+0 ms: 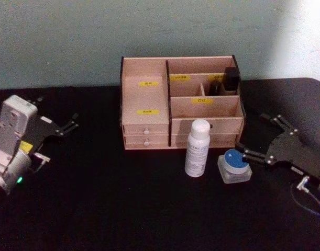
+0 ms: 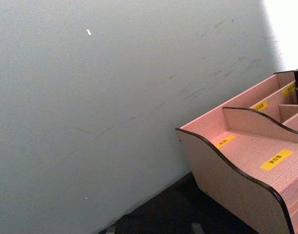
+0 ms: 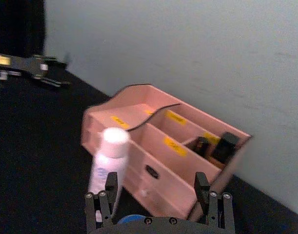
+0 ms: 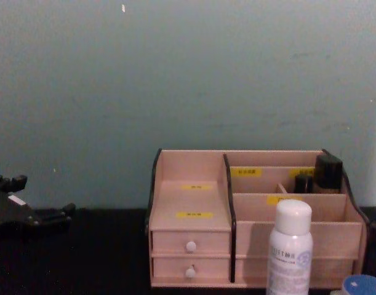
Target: Pick up the facial cleanser and watermelon frost from the table and place them into the tiered storage box.
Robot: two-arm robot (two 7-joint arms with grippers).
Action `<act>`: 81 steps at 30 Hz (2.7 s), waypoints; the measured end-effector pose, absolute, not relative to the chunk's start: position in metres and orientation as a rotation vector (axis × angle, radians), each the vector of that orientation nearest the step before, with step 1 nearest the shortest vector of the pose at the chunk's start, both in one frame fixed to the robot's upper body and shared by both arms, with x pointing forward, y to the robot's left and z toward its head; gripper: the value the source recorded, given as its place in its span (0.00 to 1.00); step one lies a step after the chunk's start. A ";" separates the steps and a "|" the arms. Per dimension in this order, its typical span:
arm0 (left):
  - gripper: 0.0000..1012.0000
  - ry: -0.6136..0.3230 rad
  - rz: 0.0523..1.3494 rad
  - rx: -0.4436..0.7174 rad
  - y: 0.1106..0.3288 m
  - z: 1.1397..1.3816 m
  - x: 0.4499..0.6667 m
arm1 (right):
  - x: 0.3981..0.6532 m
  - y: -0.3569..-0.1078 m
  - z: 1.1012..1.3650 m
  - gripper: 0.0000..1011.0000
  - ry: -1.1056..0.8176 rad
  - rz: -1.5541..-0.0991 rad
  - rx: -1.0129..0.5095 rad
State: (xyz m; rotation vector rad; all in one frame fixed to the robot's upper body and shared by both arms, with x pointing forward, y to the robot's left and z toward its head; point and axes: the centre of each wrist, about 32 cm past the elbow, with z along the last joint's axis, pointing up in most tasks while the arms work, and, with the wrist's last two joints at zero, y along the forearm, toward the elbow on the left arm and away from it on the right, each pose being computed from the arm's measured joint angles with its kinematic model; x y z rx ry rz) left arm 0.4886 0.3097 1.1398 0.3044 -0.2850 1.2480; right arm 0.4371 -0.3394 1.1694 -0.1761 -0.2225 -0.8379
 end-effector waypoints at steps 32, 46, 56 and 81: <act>0.99 -0.285 1.248 0.304 0.310 1.140 0.489 | 0.480 -0.300 1.138 0.99 -0.057 -0.642 -0.178; 0.99 -0.285 1.248 0.304 0.310 1.140 0.489 | 0.498 -0.287 1.133 0.99 -0.023 -0.664 -0.173; 0.99 -0.285 1.248 0.304 0.310 1.140 0.489 | 0.503 -0.279 1.132 0.99 0.002 -0.658 -0.179; 0.99 -0.285 1.248 0.304 0.310 1.140 0.489 | 0.503 -0.279 1.132 0.89 0.006 -0.663 -0.185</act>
